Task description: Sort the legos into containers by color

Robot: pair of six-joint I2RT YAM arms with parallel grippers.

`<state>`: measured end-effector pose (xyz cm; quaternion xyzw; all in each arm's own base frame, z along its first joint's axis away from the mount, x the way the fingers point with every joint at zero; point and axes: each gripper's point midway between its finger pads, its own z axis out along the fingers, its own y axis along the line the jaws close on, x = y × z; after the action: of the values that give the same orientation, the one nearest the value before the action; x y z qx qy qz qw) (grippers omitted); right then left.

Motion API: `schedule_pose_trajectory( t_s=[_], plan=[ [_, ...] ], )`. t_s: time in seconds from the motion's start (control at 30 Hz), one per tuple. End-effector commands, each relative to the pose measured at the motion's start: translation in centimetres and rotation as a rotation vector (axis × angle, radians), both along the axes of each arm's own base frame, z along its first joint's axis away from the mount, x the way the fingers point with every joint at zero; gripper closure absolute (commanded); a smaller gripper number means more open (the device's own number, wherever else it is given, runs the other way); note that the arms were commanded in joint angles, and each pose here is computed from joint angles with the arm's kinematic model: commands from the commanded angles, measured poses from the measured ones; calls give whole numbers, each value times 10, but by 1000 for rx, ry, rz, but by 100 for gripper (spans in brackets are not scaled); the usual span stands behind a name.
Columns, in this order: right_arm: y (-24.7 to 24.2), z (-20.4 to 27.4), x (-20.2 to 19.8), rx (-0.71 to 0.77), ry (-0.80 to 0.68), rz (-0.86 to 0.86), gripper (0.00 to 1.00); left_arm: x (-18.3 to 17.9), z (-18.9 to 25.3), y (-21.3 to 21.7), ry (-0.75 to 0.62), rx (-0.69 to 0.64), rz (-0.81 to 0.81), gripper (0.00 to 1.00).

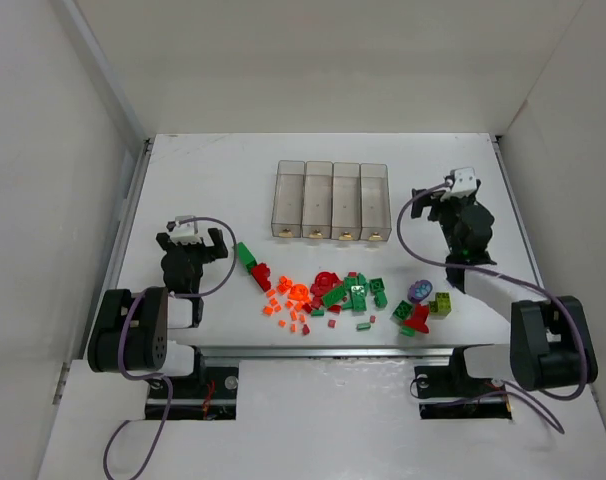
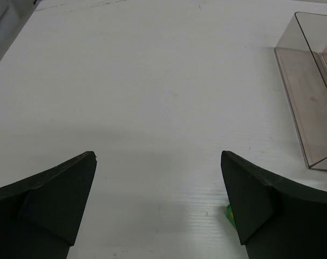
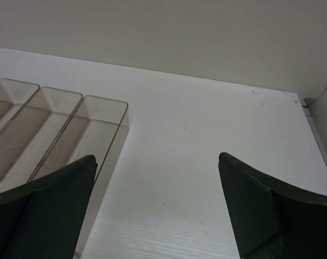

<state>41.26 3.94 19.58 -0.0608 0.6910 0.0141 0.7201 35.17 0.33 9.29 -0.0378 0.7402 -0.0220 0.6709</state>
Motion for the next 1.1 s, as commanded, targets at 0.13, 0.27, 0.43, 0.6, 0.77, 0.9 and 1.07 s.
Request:
schedule_pose_trajectory(
  t_s=[0.13,0.27,0.43,0.6,0.77,0.9,1.07],
  plan=[
    [16,114,-10,-189,-221,48,0,13,70,-2,-261,11,-10,1],
    [-3,191,-10,-255,-286,-105,0,5,75,-33,-281,98,-186,1],
    [-38,275,-14,-452,-140,-496,0,24,160,-68,-240,516,-420,1],
    [-54,332,-22,-235,-155,-761,0,53,309,21,-330,660,163,1],
    [89,276,-3,-197,112,185,0,51,303,1,-165,472,22,1],
    [138,161,-24,-16,451,424,0,17,231,-57,-11,486,-342,1],
    [174,65,-73,-94,679,413,0,-5,169,-60,80,543,-401,1]
  ],
)
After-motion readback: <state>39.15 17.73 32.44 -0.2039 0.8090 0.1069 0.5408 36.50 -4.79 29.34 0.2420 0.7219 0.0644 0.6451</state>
